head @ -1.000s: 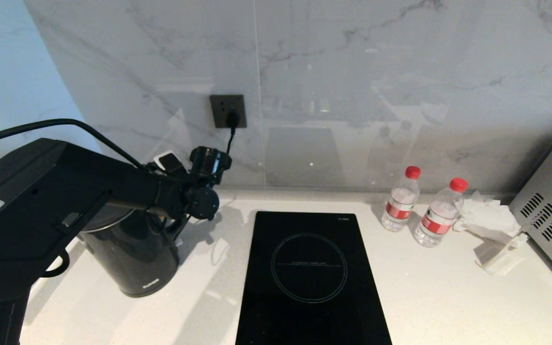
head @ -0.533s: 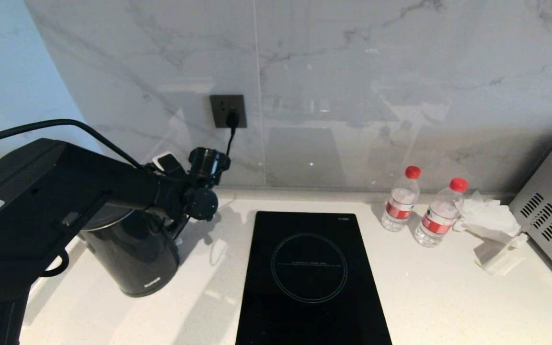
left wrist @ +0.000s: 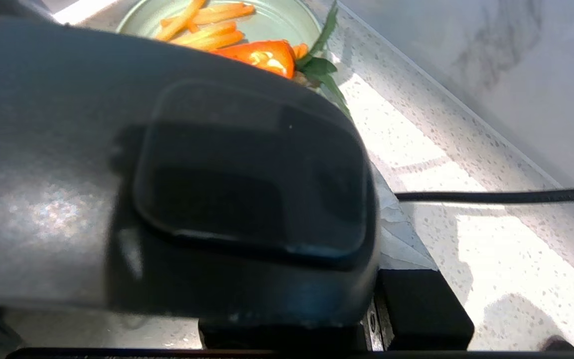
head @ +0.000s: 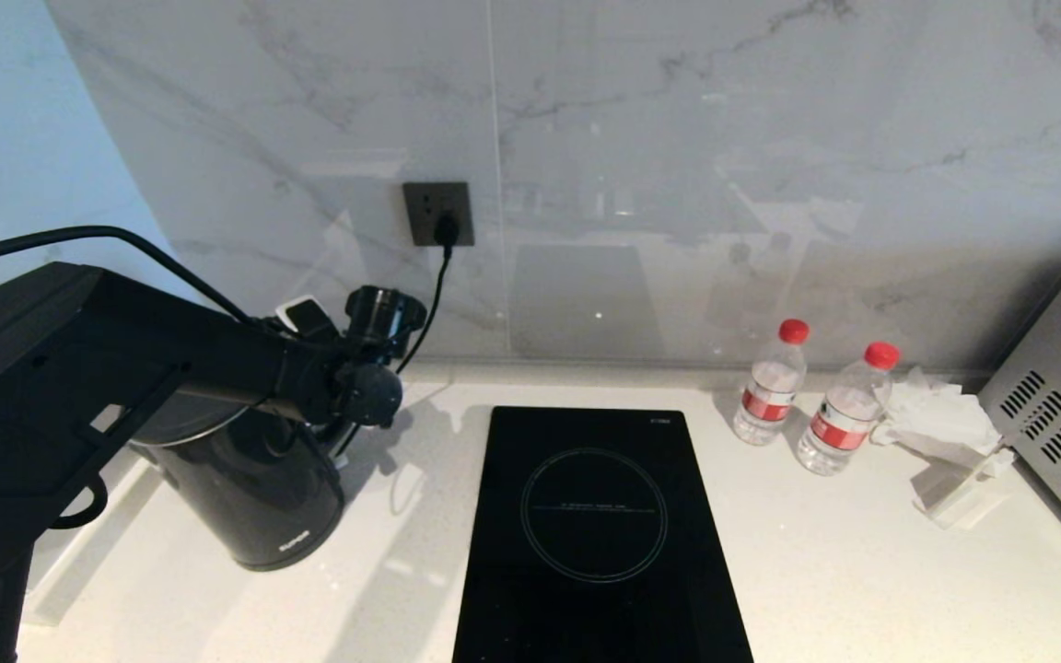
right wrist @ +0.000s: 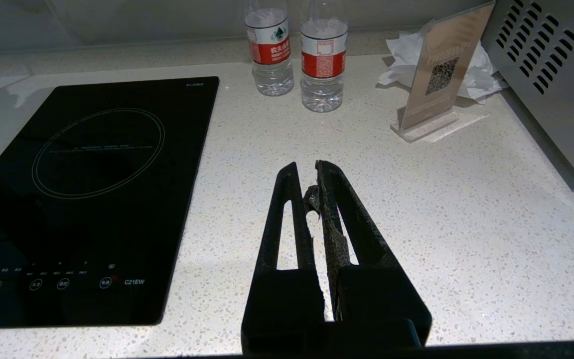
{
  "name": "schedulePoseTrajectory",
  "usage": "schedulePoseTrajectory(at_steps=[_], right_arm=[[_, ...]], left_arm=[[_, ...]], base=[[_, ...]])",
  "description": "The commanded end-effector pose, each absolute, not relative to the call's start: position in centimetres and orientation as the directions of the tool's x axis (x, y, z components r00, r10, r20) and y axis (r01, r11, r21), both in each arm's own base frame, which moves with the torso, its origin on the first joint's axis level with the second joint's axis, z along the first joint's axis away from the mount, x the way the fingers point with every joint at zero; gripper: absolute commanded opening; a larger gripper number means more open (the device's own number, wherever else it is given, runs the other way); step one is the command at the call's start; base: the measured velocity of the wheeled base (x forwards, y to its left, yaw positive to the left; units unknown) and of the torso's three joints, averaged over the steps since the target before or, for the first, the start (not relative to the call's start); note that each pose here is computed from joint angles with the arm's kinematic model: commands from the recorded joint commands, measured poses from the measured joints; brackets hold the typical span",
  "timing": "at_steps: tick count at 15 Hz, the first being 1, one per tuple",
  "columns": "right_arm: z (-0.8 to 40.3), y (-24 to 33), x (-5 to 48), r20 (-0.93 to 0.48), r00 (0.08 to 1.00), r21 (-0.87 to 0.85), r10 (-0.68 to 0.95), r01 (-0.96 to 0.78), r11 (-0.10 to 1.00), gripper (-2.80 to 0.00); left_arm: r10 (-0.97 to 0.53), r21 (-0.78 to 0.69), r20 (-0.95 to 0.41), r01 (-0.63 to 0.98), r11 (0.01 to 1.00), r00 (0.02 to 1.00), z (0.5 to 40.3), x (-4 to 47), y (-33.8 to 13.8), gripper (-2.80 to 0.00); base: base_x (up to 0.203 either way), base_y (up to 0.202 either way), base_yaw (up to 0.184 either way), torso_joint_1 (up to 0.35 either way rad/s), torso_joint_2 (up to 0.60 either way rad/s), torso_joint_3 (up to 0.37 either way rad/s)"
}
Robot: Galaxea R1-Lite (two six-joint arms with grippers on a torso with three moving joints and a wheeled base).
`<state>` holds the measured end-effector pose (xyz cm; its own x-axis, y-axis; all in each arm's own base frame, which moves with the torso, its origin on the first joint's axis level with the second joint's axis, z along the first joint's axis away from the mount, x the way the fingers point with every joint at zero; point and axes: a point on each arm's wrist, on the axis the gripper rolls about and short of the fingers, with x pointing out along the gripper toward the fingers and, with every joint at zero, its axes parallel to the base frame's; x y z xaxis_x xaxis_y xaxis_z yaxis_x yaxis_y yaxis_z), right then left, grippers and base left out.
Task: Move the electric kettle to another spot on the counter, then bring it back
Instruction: Pick up the kettle
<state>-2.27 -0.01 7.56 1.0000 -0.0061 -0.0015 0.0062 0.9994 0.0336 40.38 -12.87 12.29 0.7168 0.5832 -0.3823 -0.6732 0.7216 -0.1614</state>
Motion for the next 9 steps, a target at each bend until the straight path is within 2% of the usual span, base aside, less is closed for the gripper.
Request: schedulePoseTrajectory(at_steps=[1, 4, 9], right_arm=[[7.6, 0.0, -2.3, -0.002, 1.000, 0.034, -0.006, 0.006, 0.999, -2.80], [7.6, 0.0, -2.3, -0.002, 1.000, 0.034, -0.006, 0.006, 0.999, -2.80], [7.6, 0.0, -2.3, -0.001, 1.000, 0.034, -0.006, 0.006, 0.999, -2.80]], left_arm=[[0.588, -0.179, -0.369, -0.676, 0.715, 0.719, 13.2, 40.2, -12.7, -2.80], [0.560, -0.197, -0.361, -0.647, 0.736, 0.746, 14.4, 39.4, -13.3, -2.80], [0.479, -0.143, -0.440, -0.586, 0.798, 0.760, 11.3, 37.6, -14.1, -2.80]], base=[[0.000, 0.000, 0.000, 0.000, 0.00, 0.000], [0.000, 0.000, 0.000, 0.000, 0.00, 0.000], [0.000, 0.000, 0.000, 0.000, 0.00, 0.000]])
